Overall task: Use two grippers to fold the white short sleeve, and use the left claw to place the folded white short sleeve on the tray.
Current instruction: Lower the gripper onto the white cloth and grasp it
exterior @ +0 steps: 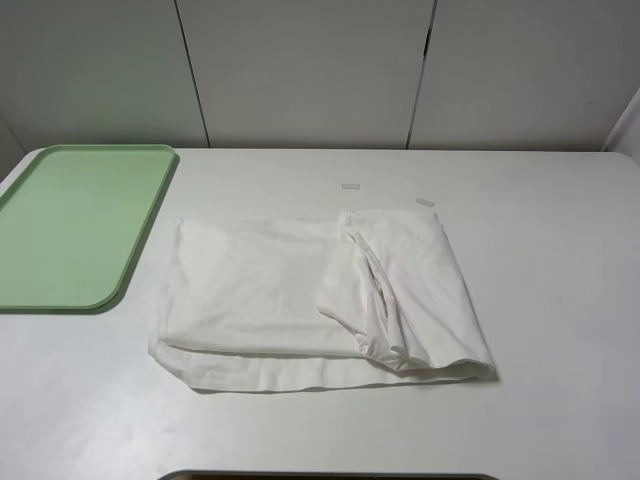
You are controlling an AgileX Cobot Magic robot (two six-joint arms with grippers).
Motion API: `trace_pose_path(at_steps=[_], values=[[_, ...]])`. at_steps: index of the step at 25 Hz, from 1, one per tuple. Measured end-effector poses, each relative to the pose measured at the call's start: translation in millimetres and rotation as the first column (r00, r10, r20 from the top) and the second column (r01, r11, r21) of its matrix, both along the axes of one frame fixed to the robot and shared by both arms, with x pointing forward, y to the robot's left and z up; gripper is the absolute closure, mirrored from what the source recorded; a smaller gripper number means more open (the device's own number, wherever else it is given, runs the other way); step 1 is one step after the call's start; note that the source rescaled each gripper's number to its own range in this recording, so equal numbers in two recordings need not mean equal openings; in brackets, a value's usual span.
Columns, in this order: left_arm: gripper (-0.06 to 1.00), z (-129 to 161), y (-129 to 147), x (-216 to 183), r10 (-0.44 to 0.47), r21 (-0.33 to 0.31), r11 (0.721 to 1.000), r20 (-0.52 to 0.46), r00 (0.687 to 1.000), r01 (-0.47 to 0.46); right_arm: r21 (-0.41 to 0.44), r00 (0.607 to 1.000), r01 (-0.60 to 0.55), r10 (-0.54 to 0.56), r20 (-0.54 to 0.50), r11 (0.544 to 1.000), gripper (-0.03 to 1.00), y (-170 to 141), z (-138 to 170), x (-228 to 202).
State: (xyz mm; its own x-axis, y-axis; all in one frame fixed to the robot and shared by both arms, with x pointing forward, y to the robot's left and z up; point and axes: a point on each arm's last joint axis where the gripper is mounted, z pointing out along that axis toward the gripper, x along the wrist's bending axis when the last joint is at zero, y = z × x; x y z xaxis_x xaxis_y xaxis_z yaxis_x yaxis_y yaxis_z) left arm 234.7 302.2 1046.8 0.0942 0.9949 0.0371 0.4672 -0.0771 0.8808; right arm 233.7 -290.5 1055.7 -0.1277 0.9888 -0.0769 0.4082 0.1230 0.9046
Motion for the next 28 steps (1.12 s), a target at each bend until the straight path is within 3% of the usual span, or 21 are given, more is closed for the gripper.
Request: trace_pose_path(at_steps=[28], values=[[0.02,1.0,-0.5,0.5,-0.004,-0.006,1.000,0.012,1.000,0.004,0.000,1.000,0.000,0.000,0.000,1.000,-0.03,0.0,0.0,0.0]])
